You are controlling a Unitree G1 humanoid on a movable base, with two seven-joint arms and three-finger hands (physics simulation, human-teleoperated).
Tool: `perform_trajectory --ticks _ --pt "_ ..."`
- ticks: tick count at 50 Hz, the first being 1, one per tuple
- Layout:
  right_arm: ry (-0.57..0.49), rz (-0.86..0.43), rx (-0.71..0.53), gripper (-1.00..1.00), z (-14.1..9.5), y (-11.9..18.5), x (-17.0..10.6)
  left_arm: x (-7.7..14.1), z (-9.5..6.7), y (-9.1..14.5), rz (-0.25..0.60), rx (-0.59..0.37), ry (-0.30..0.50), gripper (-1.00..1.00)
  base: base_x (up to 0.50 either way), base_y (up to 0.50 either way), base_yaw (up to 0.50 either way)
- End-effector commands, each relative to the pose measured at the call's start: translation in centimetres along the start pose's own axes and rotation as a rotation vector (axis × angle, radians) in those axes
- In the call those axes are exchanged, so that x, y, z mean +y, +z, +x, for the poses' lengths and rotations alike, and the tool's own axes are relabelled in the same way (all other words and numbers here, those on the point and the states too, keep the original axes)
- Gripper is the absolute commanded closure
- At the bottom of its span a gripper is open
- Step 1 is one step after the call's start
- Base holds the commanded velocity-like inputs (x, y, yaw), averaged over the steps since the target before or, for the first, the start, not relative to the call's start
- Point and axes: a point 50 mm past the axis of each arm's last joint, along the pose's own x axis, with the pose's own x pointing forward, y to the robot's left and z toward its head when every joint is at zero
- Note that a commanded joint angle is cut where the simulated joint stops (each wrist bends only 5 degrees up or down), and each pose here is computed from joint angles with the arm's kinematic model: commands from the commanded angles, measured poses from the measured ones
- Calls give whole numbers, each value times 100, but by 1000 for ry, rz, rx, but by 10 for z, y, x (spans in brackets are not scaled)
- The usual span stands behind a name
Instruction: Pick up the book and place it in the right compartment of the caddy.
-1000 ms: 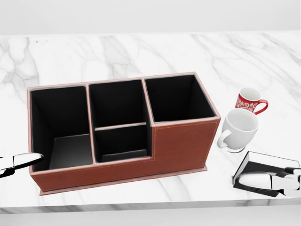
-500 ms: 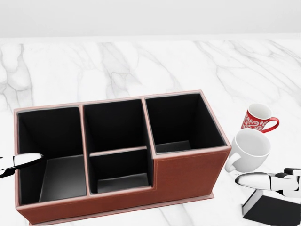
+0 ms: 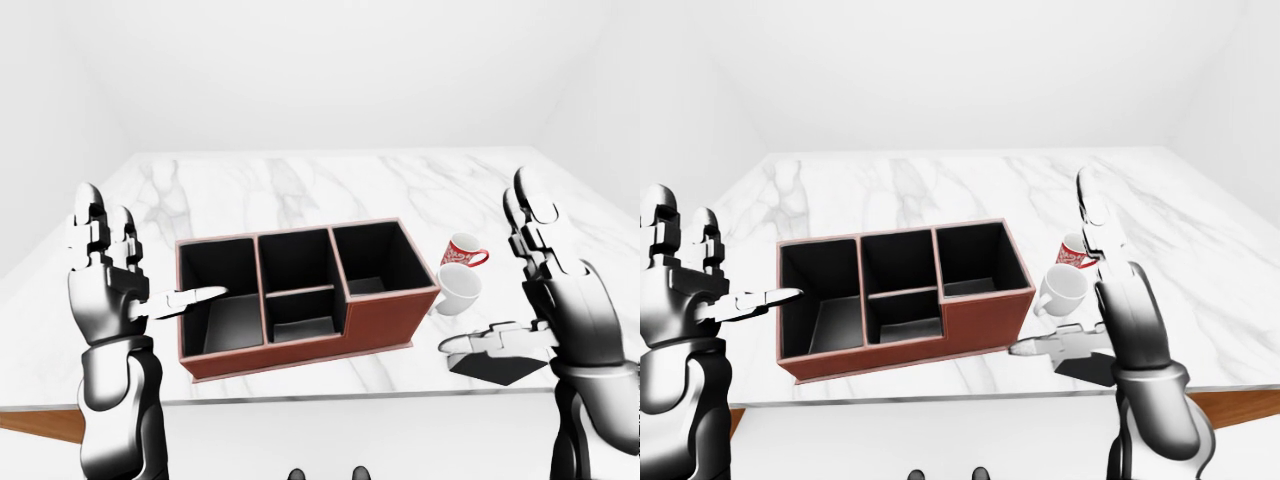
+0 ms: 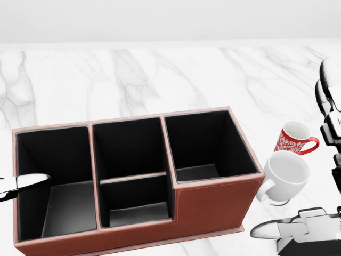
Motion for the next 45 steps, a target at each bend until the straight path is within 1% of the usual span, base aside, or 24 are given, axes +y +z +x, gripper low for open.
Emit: perform_trajectory --ticks 1,5,6,7,8,10,11,13,14,16,17,19,23,25,27,29,32,34,36,38,39,42,45 --pt "150 -140 151 -100 -9 -14 12 -1 0 -2 2 9 7 -100 0 0 0" --pt "179 -153 229 -100 -16 -24 14 -1 0 -5 3 20 5 -100 0 0 0" --pt "177 -154 237 -100 -18 -25 12 -1 0 -7 3 27 5 -100 0 0 0" --pt "171 -138 273 -100 -22 -31 12 -1 0 -5 3 22 7 -100 0 0 0" --pt "184 -187 280 -100 -24 -27 8 0 0 -5 2 22 8 -100 0 0 0" --pt "199 -193 303 -100 -31 -25 5 0 0 -5 2 19 8 -100 0 0 0" --pt "212 -217 328 -100 -35 -25 2 0 0 -5 3 22 8 -100 0 0 0" --pt "183 -247 304 -100 -35 -16 -2 -1 0 -5 3 21 8 -100 0 0 0" --pt "174 -264 314 -100 -37 -14 -4 -1 0 -5 3 20 7 -100 0 0 0" --pt "160 -300 367 -100 -42 -19 -8 -1 1 -5 3 21 7 -100 0 0 0" --pt "148 -326 416 -100 -49 -21 -13 -1 1 -6 3 24 7 -100 0 0 0" --pt "119 -341 434 -100 -51 -22 -18 -1 1 -7 4 27 7 -100 0 0 0" --pt "71 -388 515 -100 -59 -30 -31 -1 1 -8 3 33 9 -100 0 0 0" --pt "66 -406 566 -100 -62 -37 -34 -1 0 -9 4 36 8 -100 0 0 0" --pt "54 -409 591 -100 -65 -40 -37 -1 0 -8 4 34 8 -100 0 0 0" --pt "46 -439 638 -100 -70 -44 -42 -2 0 -9 5 39 4 -100 0 0 0" --pt "24 -453 638 -100 -70 -43 -47 -1 0 -9 5 37 5 -100 0 0 0" --pt "21 -477 678 -100 -73 -46 -51 -1 -1 -9 5 39 5 -100 0 0 0" --pt "21 -476 685 -100 -73 -49 -51 -2 -1 -10 6 41 5 -100 0 0 0" --pt "21 -499 682 -100 -71 -46 -51 -2 -1 -10 6 42 3 -100 0 0 0" --pt "23 -523 704 -100 -73 -47 -53 -1 -1 -10 7 43 4 -100 0 0 0" --pt "16 -528 709 -100 -73 -48 -55 -1 -1 -10 6 43 4 -100 0 0 0" --pt "23 -564 768 -100 -78 -54 -59 -2 -1 -10 7 43 4 -100 0 0 0"
